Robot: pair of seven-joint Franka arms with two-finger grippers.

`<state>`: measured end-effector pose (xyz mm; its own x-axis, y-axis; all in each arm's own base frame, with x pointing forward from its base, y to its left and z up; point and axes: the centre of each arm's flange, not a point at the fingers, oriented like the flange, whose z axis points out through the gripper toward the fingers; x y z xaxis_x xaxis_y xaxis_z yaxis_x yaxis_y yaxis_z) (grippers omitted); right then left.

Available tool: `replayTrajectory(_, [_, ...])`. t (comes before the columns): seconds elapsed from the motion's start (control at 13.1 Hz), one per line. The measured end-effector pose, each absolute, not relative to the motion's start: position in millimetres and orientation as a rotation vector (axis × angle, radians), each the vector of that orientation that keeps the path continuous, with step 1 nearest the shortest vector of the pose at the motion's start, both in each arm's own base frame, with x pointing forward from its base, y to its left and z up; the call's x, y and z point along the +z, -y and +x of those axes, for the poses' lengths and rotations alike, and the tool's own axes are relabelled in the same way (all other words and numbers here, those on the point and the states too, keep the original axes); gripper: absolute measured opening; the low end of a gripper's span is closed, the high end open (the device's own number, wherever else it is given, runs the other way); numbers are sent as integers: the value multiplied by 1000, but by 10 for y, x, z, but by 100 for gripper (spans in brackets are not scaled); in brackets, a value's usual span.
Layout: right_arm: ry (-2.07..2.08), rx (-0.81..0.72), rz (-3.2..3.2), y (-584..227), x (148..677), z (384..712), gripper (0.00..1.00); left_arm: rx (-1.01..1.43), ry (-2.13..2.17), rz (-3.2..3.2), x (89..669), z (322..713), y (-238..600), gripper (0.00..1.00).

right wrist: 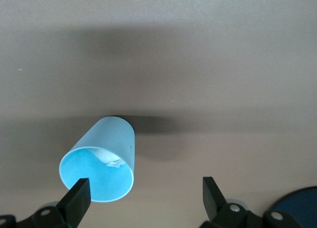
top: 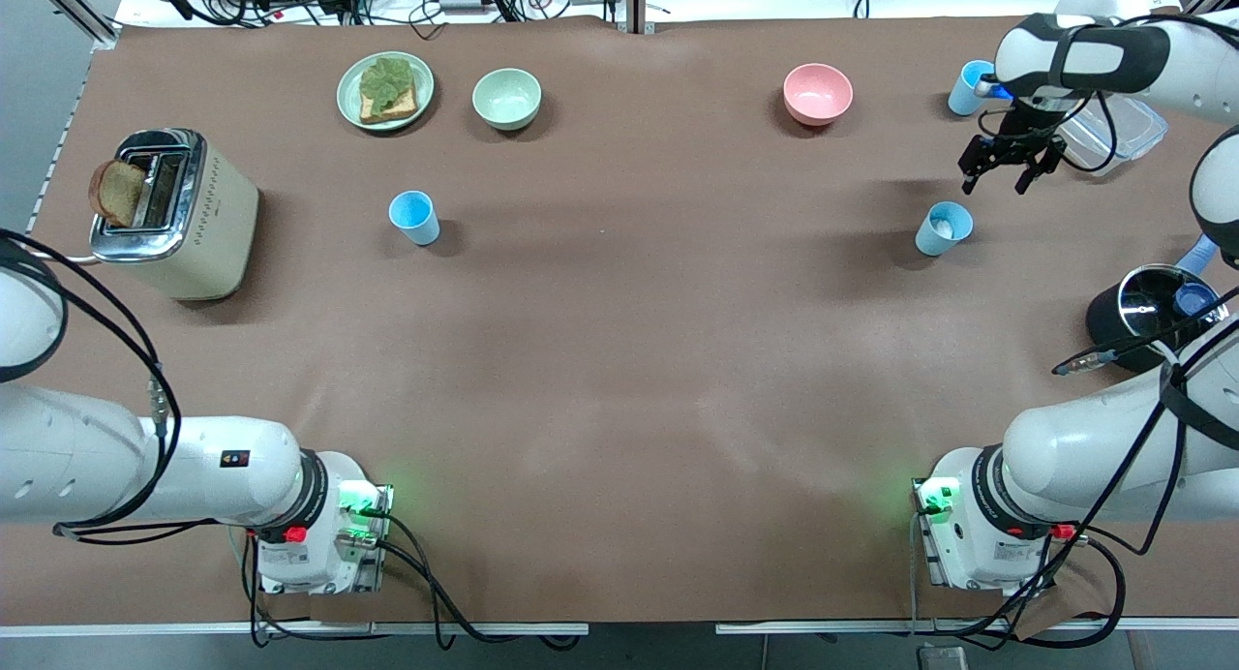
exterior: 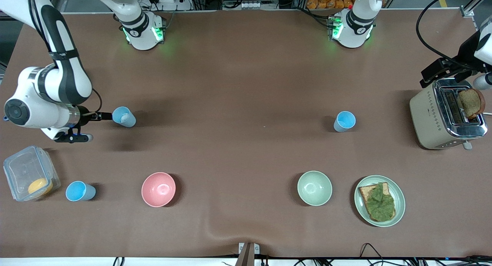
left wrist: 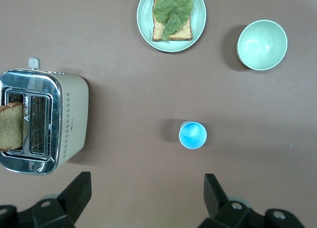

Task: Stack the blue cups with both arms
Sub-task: 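Reach the right gripper down to the blue cup beside the saucepan, then close the right gripper around the blue cup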

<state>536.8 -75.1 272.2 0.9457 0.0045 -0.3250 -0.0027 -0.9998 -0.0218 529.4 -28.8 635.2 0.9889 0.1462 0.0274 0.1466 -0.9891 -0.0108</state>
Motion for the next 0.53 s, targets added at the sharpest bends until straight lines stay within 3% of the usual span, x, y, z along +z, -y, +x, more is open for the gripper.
replayTrajectory(0.46, [11,592,-3056,717,2391,5262,99,-42,230,-3120,6353,5294,288,100])
replayTrajectory(0.53, [10,601,-3052,713,2357,5257,93,-42,230,-3120,6352,5294,288,100])
